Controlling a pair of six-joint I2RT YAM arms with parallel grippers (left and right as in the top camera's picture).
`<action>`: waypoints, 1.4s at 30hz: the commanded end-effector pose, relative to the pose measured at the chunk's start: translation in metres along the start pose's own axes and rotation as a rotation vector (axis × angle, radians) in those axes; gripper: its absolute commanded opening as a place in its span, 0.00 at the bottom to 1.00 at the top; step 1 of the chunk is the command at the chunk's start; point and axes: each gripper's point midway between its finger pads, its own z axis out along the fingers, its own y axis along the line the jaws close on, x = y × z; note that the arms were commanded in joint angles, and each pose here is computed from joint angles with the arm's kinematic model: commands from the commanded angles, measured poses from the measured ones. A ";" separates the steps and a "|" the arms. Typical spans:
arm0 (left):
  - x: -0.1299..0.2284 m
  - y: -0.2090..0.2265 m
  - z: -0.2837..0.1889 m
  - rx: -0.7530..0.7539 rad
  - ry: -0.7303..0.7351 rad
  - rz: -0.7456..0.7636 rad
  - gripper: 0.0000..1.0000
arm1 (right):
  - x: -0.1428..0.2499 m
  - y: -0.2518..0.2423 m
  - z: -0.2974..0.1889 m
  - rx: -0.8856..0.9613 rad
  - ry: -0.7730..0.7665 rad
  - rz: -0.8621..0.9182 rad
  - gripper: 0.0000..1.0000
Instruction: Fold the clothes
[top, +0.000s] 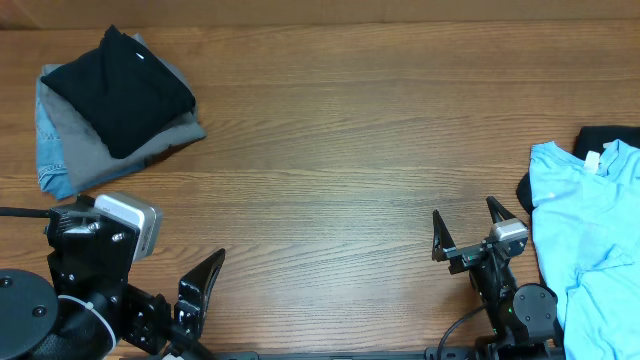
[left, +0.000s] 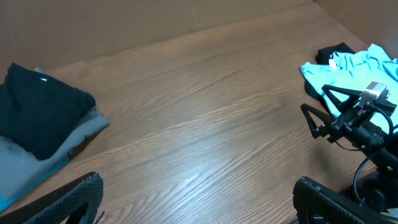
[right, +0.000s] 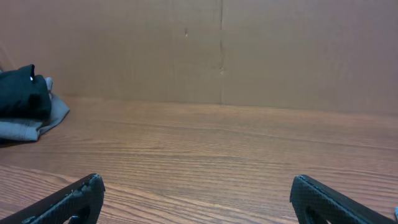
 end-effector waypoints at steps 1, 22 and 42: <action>-0.001 0.001 0.001 -0.009 -0.003 -0.013 1.00 | 0.001 -0.001 0.000 0.002 -0.007 -0.002 1.00; -0.001 0.072 -0.002 -0.366 -0.102 -0.284 1.00 | 0.001 -0.001 0.000 0.002 -0.007 -0.002 1.00; 0.073 0.106 0.082 -0.394 -0.502 -0.189 1.00 | 0.001 -0.001 0.000 0.002 -0.007 -0.002 1.00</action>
